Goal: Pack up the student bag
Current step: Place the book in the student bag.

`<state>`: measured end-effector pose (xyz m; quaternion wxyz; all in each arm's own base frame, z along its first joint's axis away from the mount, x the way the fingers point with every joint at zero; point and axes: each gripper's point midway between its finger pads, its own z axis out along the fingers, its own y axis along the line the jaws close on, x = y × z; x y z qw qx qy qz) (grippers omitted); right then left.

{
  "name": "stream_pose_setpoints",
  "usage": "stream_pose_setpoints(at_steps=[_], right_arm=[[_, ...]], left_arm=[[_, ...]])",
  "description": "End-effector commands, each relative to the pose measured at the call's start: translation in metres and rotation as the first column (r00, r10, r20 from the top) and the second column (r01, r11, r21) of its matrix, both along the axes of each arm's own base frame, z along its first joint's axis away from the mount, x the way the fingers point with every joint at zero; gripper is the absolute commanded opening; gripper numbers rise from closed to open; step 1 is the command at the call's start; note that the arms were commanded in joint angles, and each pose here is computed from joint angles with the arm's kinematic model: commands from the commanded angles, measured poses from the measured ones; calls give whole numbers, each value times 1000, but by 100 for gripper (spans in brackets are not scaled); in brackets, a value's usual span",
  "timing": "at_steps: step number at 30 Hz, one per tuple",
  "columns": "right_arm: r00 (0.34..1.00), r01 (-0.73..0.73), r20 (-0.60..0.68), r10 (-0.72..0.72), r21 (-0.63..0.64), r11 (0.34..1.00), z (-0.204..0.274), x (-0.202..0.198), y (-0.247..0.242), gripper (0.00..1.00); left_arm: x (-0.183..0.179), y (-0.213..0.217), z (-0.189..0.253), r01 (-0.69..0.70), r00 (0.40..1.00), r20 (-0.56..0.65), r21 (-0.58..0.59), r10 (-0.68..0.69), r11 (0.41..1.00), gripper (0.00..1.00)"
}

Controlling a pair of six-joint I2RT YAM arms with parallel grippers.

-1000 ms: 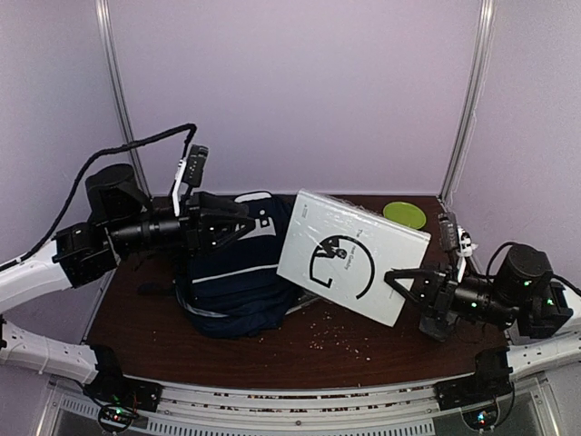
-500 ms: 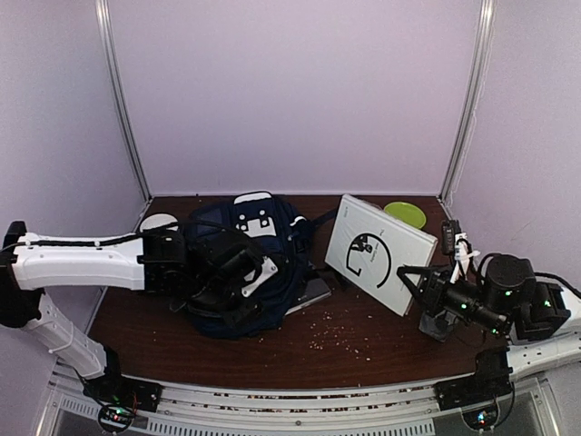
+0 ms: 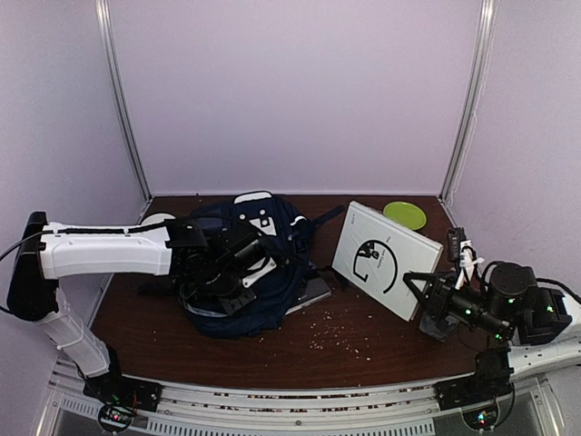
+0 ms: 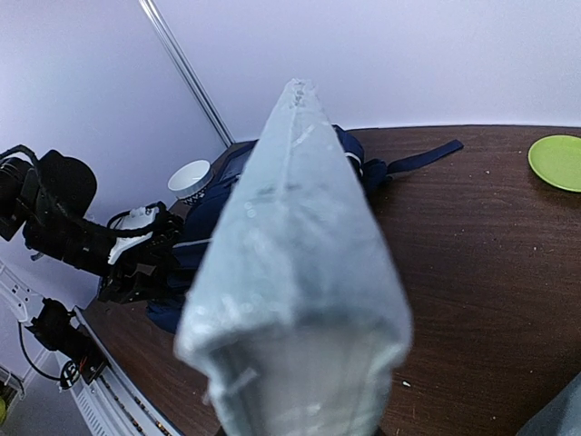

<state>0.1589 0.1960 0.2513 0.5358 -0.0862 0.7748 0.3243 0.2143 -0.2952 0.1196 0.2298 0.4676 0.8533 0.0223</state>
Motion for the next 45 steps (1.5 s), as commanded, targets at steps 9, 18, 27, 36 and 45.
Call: stream_pose_setpoints(at_steps=[9,18,27,36,45], right_arm=[[998,19,53,-28,156,988,42,4,-1,0],[999,12,50,-20,155,988,42,4,2,0],[999,11,47,-19,162,987,42,3,1,0],[998,34,46,-42,172,984,43,5,-4,0],[993,96,42,-108,224,970,56,8,-24,0]], left_arm=[[-17,-31,-16,111,978,-166,-109,-128,988,83],[-4,-27,-31,74,976,-199,-89,-90,993,65],[7,-31,-7,62,987,-137,-124,-79,990,7],[23,-42,66,34,999,-24,-290,-43,956,0],[60,-57,195,-4,991,109,-550,77,835,0]])
